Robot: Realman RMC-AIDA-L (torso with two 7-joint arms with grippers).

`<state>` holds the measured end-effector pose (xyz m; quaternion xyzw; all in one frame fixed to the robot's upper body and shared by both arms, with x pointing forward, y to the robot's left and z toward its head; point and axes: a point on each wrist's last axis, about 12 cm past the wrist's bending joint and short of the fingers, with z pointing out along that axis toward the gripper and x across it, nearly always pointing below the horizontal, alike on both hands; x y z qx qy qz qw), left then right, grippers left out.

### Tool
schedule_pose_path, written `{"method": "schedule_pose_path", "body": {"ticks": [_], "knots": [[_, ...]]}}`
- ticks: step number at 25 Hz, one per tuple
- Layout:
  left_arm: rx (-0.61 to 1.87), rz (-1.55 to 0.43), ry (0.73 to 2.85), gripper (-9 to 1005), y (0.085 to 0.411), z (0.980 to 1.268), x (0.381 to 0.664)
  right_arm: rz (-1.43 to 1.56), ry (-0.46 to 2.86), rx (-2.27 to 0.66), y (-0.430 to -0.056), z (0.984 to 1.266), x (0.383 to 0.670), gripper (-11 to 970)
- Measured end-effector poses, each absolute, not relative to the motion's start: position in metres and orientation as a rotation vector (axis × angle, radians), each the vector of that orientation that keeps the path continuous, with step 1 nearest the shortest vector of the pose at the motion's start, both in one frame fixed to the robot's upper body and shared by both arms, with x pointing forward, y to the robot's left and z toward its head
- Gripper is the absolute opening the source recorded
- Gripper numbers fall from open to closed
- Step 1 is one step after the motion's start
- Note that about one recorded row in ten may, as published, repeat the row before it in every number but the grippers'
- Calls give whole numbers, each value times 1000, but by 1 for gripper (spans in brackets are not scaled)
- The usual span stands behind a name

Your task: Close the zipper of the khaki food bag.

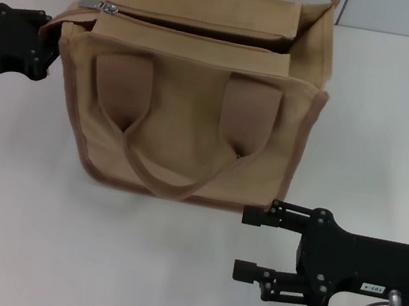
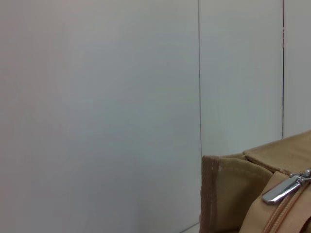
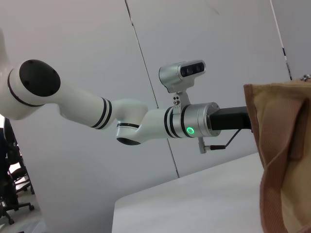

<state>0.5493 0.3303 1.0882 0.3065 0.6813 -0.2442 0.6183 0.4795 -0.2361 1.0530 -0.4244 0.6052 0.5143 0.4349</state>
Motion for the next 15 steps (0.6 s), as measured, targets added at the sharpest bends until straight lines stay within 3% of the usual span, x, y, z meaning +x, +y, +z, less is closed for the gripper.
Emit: {"method": "schedule_pose_path", "body": {"ticks": [5,15], "knots": [[706,-563,1566,31,331,1089,549,1281,1508,-1056,-236,1053,480,756],[737,-650,1471,32,328,1109,550,1285,1505,-1055,-236,1053,479,757]]}}
